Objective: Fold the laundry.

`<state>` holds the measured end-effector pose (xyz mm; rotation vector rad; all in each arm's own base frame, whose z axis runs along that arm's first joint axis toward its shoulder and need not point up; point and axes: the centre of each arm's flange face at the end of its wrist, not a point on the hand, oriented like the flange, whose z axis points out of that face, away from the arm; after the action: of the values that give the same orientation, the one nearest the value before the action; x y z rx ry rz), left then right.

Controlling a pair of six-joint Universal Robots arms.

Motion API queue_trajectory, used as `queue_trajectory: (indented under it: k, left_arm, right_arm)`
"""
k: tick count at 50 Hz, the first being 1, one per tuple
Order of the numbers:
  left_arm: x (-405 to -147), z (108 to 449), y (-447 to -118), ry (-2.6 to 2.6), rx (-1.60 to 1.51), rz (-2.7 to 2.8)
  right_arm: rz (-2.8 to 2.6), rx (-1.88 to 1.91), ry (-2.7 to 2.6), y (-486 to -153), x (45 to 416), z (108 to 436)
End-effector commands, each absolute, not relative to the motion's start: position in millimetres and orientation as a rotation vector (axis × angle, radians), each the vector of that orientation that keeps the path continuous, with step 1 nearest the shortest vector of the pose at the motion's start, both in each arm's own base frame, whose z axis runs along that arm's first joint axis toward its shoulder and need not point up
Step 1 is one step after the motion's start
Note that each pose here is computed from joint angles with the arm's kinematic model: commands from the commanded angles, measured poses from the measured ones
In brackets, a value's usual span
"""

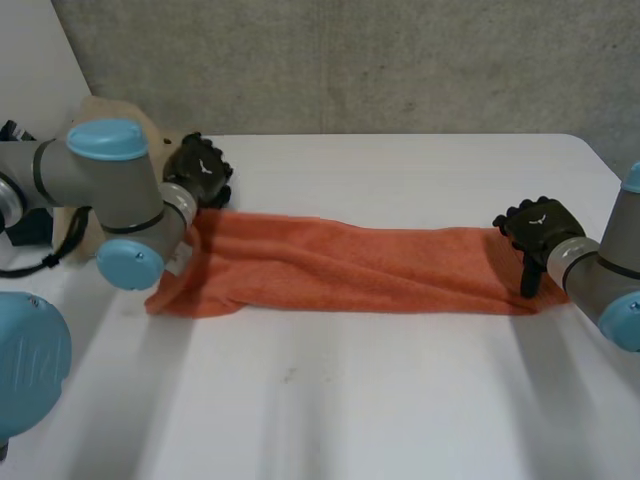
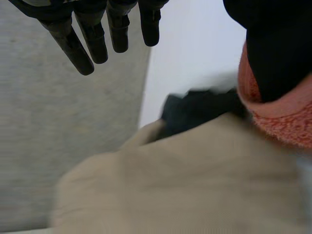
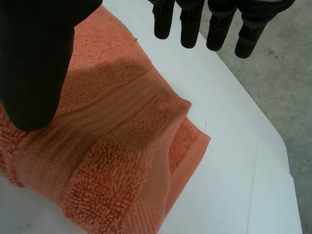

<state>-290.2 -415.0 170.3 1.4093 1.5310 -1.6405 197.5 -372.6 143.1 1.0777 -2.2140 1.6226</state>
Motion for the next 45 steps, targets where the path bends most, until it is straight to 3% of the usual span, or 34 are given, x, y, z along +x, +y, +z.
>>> queue_trajectory:
  k: [1, 17, 30, 36, 40, 45]
  left_arm:
    - [-304, 172, -402, 1.541, 1.476, -1.712]
    - [-297, 184, -377, 1.998, 1.4, -1.76]
    - [-271, 162, -378, 2.082, 1.161, -1.468]
    - [-273, 153, -373, 2.109, 1.198, -1.425]
    - [-277, 171, -368, 2.103, 1.22, -1.478]
    - [-285, 221, -344, 2.091, 1.232, -1.623]
  right_arm:
    - [1.621, 1.095, -2.217, -369, 202, 143]
    - [1.611, 1.084, -2.231, -370, 198, 144]
    - [1.622, 1.084, -2.245, -371, 196, 150]
    - [1.637, 1.084, -2.233, -371, 197, 154]
    - [1.658, 1.075, -2.212, -374, 197, 161]
    - [1.742, 1.032, -2.168, -388, 198, 177]
